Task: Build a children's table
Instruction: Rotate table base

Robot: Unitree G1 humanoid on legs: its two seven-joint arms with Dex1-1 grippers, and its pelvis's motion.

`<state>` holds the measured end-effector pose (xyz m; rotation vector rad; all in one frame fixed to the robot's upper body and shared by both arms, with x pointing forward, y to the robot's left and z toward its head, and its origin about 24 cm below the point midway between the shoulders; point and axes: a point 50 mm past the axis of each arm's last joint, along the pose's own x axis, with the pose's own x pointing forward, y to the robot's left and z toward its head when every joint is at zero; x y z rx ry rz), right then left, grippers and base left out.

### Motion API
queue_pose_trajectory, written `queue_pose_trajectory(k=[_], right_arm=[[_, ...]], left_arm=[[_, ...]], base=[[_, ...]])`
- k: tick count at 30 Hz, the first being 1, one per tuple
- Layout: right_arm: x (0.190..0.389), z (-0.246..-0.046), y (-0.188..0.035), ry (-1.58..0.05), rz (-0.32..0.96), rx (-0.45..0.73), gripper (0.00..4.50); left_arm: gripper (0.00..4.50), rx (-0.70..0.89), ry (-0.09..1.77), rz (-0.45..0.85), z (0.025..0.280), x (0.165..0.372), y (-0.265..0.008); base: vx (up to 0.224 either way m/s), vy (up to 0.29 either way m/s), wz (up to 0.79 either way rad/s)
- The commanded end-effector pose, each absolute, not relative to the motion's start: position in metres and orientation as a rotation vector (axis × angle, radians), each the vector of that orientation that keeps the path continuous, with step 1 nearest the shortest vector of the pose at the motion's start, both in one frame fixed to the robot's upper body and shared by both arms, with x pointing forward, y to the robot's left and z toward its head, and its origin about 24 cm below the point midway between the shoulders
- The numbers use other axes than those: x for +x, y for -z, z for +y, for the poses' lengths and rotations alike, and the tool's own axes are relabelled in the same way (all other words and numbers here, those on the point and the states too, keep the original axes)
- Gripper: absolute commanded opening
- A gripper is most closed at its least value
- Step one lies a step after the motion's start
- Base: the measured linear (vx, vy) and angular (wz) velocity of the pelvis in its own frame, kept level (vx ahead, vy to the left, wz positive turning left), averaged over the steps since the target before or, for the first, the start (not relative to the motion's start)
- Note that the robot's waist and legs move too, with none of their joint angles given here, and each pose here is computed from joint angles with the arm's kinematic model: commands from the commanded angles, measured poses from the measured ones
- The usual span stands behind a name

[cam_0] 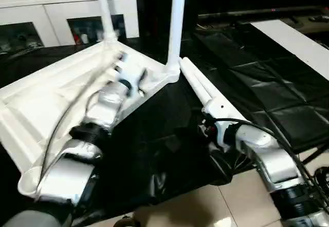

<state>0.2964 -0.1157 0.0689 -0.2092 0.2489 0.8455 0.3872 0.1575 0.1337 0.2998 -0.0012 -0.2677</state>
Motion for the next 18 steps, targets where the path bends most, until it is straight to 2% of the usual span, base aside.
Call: queue_pose_trajectory(k=[1, 2, 3, 4, 6, 9, 14, 16, 18], right_arm=[[0.302, -0.119, -0.068, -0.778, 0.250, -0.206, 3.89], [0.303, -0.118, -0.068, -0.773, 0.249, -0.201, 3.89], [0.309, -0.109, -0.068, -0.762, 0.229, -0.164, 3.89], [0.311, -0.104, -0.068, -0.761, 0.223, -0.147, 3.89], [0.314, -0.098, -0.068, -0.768, 0.215, -0.125, 3.89], [0.316, -0.087, -0.070, -0.806, 0.203, -0.108, 3.89], [0.319, -0.078, -0.066, -0.828, 0.211, -0.121, 3.89], [0.320, -0.076, -0.064, -0.824, 0.213, -0.126, 3.89], [0.322, -0.072, -0.066, -0.803, 0.184, -0.088, 3.89]], left_arm=[[0.97, 0.265, 0.209, -0.047, 0.181, 0.382, -0.148], [0.97, 0.271, 0.196, -0.052, 0.186, 0.380, -0.148], [0.97, 0.331, 0.110, -0.059, 0.222, 0.364, -0.149], [0.97, 0.352, 0.066, -0.053, 0.239, 0.356, -0.148], [0.97, 0.371, 0.010, -0.037, 0.261, 0.343, -0.146], [0.97, 0.333, 0.078, -0.001, 0.285, 0.318, -0.138], [0.97, 0.343, 0.094, 0.066, 0.319, 0.284, -0.135], [0.97, 0.327, 0.150, 0.069, 0.321, 0.273, -0.136], [0.97, 0.279, 0.212, 0.034, 0.309, 0.263, -0.136]], base=[[0.000, 0.000, 0.00], [0.000, 0.000, 0.00], [0.000, 0.000, 0.00], [0.000, 0.000, 0.00], [0.000, 0.000, 0.00], [0.000, 0.000, 0.00], [0.000, 0.000, 0.00], [0.000, 0.000, 0.00], [0.000, 0.000, 0.00]])
